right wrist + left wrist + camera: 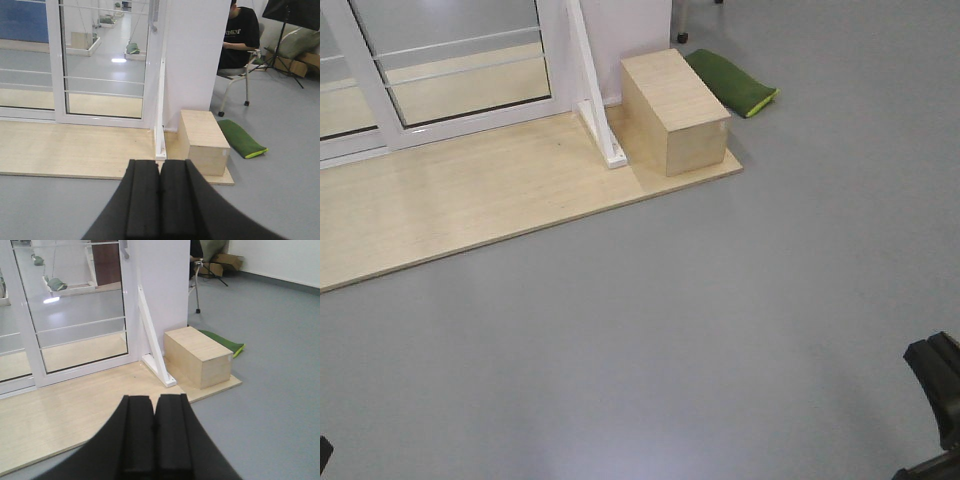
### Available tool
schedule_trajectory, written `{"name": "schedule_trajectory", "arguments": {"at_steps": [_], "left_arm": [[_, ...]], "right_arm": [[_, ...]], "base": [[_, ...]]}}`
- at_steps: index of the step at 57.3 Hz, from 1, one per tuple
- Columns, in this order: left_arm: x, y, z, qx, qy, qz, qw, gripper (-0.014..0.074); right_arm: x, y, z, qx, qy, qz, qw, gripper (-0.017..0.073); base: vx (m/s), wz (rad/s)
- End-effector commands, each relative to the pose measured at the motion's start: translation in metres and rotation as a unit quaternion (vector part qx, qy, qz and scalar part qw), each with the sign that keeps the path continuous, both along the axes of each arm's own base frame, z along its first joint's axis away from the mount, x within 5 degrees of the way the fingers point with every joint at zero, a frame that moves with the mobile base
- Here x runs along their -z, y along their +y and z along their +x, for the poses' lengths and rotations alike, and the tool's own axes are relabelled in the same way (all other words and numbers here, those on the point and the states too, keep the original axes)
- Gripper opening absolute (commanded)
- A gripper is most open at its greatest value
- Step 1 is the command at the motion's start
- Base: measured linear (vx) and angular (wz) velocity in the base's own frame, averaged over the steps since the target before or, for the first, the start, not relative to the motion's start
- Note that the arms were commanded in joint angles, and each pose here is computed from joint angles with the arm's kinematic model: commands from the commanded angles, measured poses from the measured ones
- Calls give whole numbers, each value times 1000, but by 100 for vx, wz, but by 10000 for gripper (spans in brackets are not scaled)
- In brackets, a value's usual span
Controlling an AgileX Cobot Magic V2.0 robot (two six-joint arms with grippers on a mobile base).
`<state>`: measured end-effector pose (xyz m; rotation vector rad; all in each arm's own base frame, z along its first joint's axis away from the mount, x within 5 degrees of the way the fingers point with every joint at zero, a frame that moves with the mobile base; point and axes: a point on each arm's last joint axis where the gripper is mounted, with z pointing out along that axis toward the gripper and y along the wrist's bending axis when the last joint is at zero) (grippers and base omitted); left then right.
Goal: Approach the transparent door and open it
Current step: 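Drive toward the white-framed glass sliding door beside the wooden box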
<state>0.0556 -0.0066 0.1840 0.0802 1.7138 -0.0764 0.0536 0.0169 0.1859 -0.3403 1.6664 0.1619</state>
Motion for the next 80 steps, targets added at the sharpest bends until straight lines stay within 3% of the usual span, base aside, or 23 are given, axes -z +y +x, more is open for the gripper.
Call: {"name": "schedule_trajectory", "arguments": {"at_steps": [1, 80], "left_arm": [[-6, 1, 0, -4, -43, -12, 999, -6], [-6, 1, 0, -4, -43, -12, 999, -6]], "right_arm": [[-7, 0, 0, -1, -49, 7, 999, -1], [-8, 0, 0, -1, -50, 7, 999, -1]], "base": [[60, 20], [56, 22]]}}
